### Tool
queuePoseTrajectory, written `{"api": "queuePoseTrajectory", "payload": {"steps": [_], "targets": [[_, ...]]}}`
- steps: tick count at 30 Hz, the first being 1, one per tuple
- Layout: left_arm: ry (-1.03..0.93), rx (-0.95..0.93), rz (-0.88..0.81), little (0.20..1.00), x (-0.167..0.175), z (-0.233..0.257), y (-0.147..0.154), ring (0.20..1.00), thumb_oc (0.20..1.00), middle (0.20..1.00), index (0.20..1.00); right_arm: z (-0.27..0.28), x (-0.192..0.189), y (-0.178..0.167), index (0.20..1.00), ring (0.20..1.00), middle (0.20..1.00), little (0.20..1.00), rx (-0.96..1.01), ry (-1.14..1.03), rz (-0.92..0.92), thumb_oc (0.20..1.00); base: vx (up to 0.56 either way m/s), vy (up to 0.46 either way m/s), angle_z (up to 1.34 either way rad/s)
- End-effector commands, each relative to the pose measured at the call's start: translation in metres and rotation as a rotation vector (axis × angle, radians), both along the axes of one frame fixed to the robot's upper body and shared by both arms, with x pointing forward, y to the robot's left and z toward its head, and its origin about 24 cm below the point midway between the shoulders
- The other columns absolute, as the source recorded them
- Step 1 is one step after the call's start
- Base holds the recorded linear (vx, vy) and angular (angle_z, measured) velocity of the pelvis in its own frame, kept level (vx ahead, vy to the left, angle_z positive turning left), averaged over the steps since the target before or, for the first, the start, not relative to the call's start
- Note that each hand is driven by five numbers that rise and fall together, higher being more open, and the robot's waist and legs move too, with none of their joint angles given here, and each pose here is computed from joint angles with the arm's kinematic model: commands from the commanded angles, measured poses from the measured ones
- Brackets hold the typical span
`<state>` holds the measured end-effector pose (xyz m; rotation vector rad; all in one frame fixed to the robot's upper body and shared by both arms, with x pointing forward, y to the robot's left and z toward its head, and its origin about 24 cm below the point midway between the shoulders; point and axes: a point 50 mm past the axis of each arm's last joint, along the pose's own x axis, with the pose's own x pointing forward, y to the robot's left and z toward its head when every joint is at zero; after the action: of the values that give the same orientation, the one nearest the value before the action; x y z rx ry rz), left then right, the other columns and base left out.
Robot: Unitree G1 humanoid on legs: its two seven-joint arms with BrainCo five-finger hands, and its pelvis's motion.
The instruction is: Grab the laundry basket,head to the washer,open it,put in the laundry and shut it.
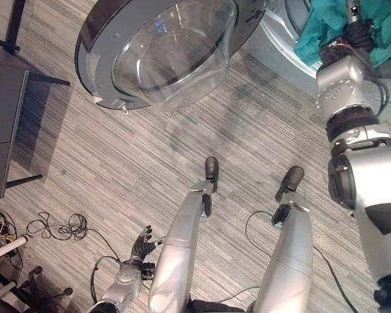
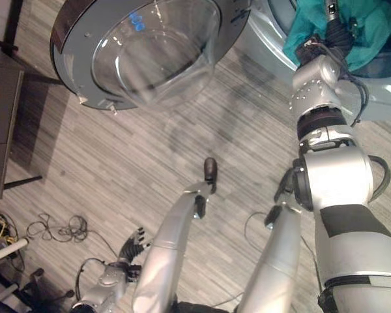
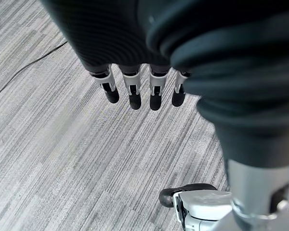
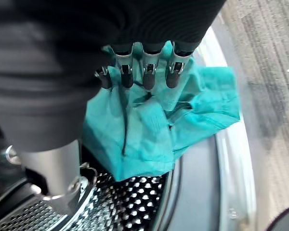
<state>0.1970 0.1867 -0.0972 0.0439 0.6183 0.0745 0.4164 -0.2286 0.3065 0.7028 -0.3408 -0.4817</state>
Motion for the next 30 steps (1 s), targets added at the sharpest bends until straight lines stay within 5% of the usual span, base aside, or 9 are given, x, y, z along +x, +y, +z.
{"api": "queuePoseTrajectory", "payload": {"steps": [1,13,21,23,24,28,30], "targets": [[0.062,0.066,-0.013,1.0,-0.013,-0.01,0.008,1.0,1.0,1.0,1.0,0.007,-0.006,-0.013,1.0,1.0,1.0,1.0,-0.024,-0.056,-0.037,1.0,0.0,0.0,0.0],[0.057,0.058,-0.001,1.0,-0.013,-0.009,0.009,1.0,1.0,1.0,1.0,-0.012,-0.002,-0.013,1.0,1.0,1.0,1.0,-0.015,0.033,-0.032,1.0,0.0,0.0,0.0],[0.06,0.081,-0.023,1.0,-0.019,-0.009,0.015,1.0,1.0,1.0,1.0,0.056,-0.052,-0.103,1.0,1.0,1.0,1.0,-0.033,-0.033,-0.311,1.0,0.01,0.006,0.07],[0.063,0.096,-0.013,1.0,-0.024,-0.009,0.024,1.0,1.0,1.0,1.0,0.113,-0.082,-0.112,1.0,1.0,1.0,1.0,-0.137,-0.201,-0.385,1.0,0.05,0.072,0.14],[0.062,0.083,0.008,1.0,-0.026,-0.009,0.025,1.0,1.0,1.0,1.0,0.16,-0.098,-0.082,1.0,1.0,1.0,1.0,-0.232,-0.44,-0.334,1.0,0.05,0.064,0.13],[0.06,0.078,0.021,1.0,-0.028,-0.01,0.025,1.0,1.0,1.0,1.0,0.194,-0.129,-0.028,1.0,1.0,1.0,1.0,-0.315,-0.863,-0.179,1.0,0.03,0.031,-0.07],[0.053,0.075,0.03,1.0,-0.028,-0.009,0.027,1.0,1.0,1.0,1.0,0.188,-0.124,-0.029,1.0,1.0,1.0,1.0,-0.348,-0.842,-0.171,1.0,0.01,-0.01,-0.1]]}}
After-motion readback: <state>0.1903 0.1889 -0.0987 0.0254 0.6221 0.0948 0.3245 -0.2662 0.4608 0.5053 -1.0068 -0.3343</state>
